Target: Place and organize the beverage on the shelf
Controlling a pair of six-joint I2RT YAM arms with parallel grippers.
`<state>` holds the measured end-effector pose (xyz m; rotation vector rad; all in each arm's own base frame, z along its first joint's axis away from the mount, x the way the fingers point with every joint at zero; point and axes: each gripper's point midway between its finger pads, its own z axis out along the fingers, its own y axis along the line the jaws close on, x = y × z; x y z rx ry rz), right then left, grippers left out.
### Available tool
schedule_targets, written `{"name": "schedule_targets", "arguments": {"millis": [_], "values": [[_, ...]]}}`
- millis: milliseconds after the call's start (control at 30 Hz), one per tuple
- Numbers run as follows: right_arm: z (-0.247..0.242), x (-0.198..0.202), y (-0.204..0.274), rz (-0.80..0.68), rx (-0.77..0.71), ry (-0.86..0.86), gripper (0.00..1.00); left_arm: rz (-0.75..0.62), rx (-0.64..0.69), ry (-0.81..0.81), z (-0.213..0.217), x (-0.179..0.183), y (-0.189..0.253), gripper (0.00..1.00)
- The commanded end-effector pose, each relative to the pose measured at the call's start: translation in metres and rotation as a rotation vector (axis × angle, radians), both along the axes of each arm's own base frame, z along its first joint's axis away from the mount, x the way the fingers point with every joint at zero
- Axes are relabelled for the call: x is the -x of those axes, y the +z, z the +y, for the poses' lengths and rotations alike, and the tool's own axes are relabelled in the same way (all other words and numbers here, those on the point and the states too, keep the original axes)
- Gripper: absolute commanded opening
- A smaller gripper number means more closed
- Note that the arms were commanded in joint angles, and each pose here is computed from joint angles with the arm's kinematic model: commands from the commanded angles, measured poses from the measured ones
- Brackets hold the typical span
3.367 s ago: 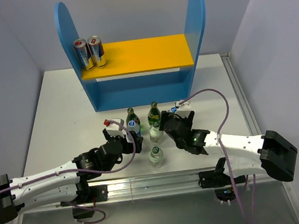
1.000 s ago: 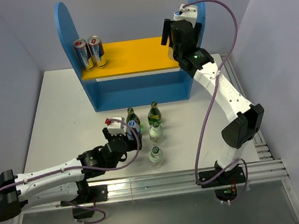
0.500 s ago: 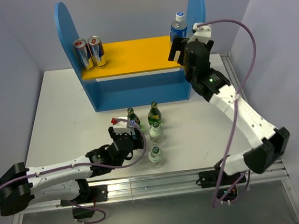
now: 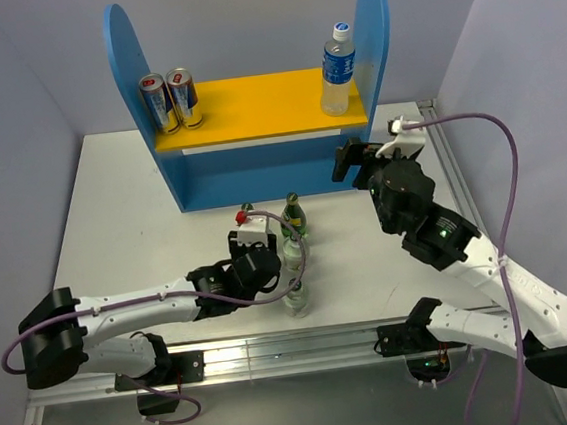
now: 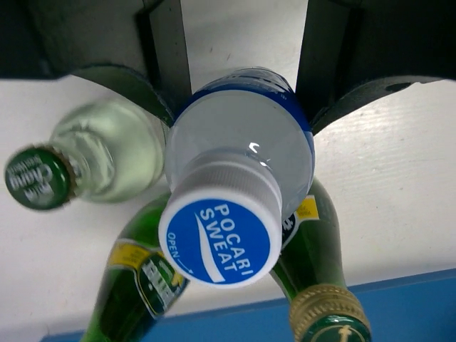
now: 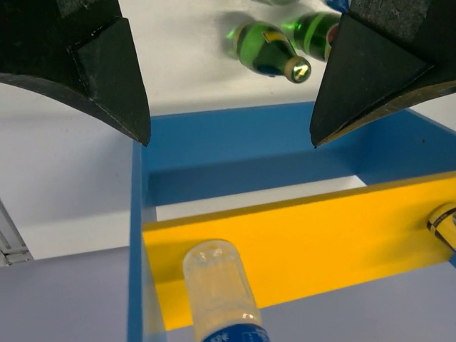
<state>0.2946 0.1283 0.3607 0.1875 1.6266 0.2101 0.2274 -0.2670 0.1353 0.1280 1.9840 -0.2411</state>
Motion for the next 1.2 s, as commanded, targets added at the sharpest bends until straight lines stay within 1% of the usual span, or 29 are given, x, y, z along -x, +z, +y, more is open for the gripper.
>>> {"name": "schedule_targets", "arguments": {"millis": [0, 33, 67, 100, 133, 200, 233, 300, 333, 367, 400, 433, 467, 500, 533, 567, 600, 633, 667, 700, 733, 767, 800, 833, 867, 900, 967, 1000, 1167], "values": [[-0.017, 0.013, 0.004, -0.019, -0.041, -0.042, 0.99, -0.028, 0.084, -0.03, -0.003, 0.009, 0.069, 0.0], [-0.02, 0.015, 0.005, -0.023, -0.044, -0.045, 0.99, -0.021, 0.051, -0.035, 0.003, 0.011, 0.076, 0.0], [-0.026, 0.02, 0.007, -0.033, -0.05, -0.054, 0.99, -0.041, 0.092, -0.035, 0.001, 0.01, 0.107, 0.0], [-0.029, 0.022, 0.008, -0.04, -0.054, -0.06, 0.99, -0.06, 0.088, -0.047, 0.003, 0.01, 0.124, 0.0], [-0.033, 0.025, 0.011, -0.05, -0.057, -0.063, 0.99, -0.085, 0.105, -0.048, 0.004, 0.009, 0.153, 0.0], [-0.037, 0.028, 0.014, -0.058, -0.063, -0.072, 0.99, -0.117, 0.09, -0.046, 0.008, 0.006, 0.181, 0.0], [-0.039, 0.029, 0.016, -0.062, -0.064, -0.073, 0.99, -0.149, 0.131, -0.052, 0.007, 0.005, 0.213, 0.0], [-0.04, 0.03, 0.016, -0.064, -0.071, -0.073, 0.98, -0.196, 0.097, -0.068, 0.005, 0.001, 0.238, 0.0], [-0.04, 0.032, 0.016, -0.068, -0.075, -0.07, 0.98, -0.239, 0.131, -0.063, 0.006, -0.001, 0.268, 0.0], [-0.041, 0.032, 0.016, -0.069, -0.078, -0.072, 0.98, -0.275, 0.152, -0.063, 0.003, -0.004, 0.286, 0.0], [-0.041, 0.032, 0.015, -0.07, -0.081, -0.069, 0.98, -0.312, 0.105, -0.075, -0.001, -0.008, 0.296, 0.0], [-0.041, 0.033, 0.014, -0.07, -0.084, -0.069, 0.98, -0.354, 0.139, -0.074, 0.0, -0.009, 0.323, 0.0], [-0.042, 0.033, 0.014, -0.072, -0.085, -0.07, 0.98, -0.386, 0.148, -0.075, 0.0, -0.013, 0.338, 0.0], [-0.042, 0.033, 0.012, -0.069, -0.083, -0.072, 0.98, -0.421, 0.126, -0.095, -0.01, -0.02, 0.348, 0.0], [-0.043, 0.033, 0.011, -0.07, -0.081, -0.077, 0.98, -0.458, 0.173, -0.097, -0.008, -0.023, 0.375, 0.0], [-0.044, 0.034, 0.011, -0.071, -0.083, -0.08, 0.98, -0.479, 0.189, -0.137, -0.013, -0.034, 0.386, 0.0], [-0.045, 0.034, 0.01, -0.071, -0.083, -0.084, 0.98, -0.473, 0.171, -0.157, -0.026, -0.049, 0.383, 0.0], [-0.047, 0.036, 0.011, -0.077, -0.09, -0.086, 0.98, -0.509, 0.217, -0.153, -0.022, -0.057, 0.41, 0.0], [-0.047, 0.036, 0.012, -0.081, -0.093, -0.087, 0.97, -0.526, 0.222, -0.173, -0.021, -0.074, 0.418, 0.0], [-0.048, 0.037, 0.012, -0.082, -0.094, -0.087, 0.97, -0.508, 0.185, -0.179, -0.037, -0.095, 0.406, 0.0], [-0.049, 0.038, 0.013, -0.085, -0.098, -0.087, 0.97, -0.545, 0.214, -0.179, -0.034, -0.1, 0.427, 0.0], [-0.05, 0.039, 0.014, -0.09, -0.103, -0.087, 0.97, -0.556, 0.209, -0.169, -0.031, -0.115, 0.43, 0.0], [-0.05, 0.039, 0.012, -0.087, -0.1, -0.087, 0.97, -0.544, 0.19, -0.218, -0.051, -0.13, 0.419, 0.0], [-0.051, 0.04, 0.013, -0.089, -0.104, -0.087, 0.97, -0.579, 0.218, -0.222, -0.049, -0.134, 0.435, 0.0], [-0.051, 0.04, 0.012, -0.088, -0.104, -0.086, 0.97, -0.584, 0.219, -0.217, -0.047, -0.147, 0.435, 0.0], [-0.052, 0.041, 0.013, -0.09, -0.103, -0.089, 0.97, -0.566, 0.223, -0.264, -0.063, -0.158, 0.424, 0.0], [-0.054, 0.043, 0.014, -0.093, -0.113, -0.092, 0.97, -0.591, 0.245, -0.253, -0.054, -0.176, 0.433, 0.0], [-0.055, 0.043, 0.014, -0.095, -0.114, -0.09, 0.97, -0.577, 0.253, -0.282, -0.063, -0.183, 0.425, 0.0], [-0.058, 0.046, 0.015, -0.105, -0.12, -0.096, 0.96, -0.549, 0.278, -0.345, -0.078, -0.21, 0.397, 0.0]]}}
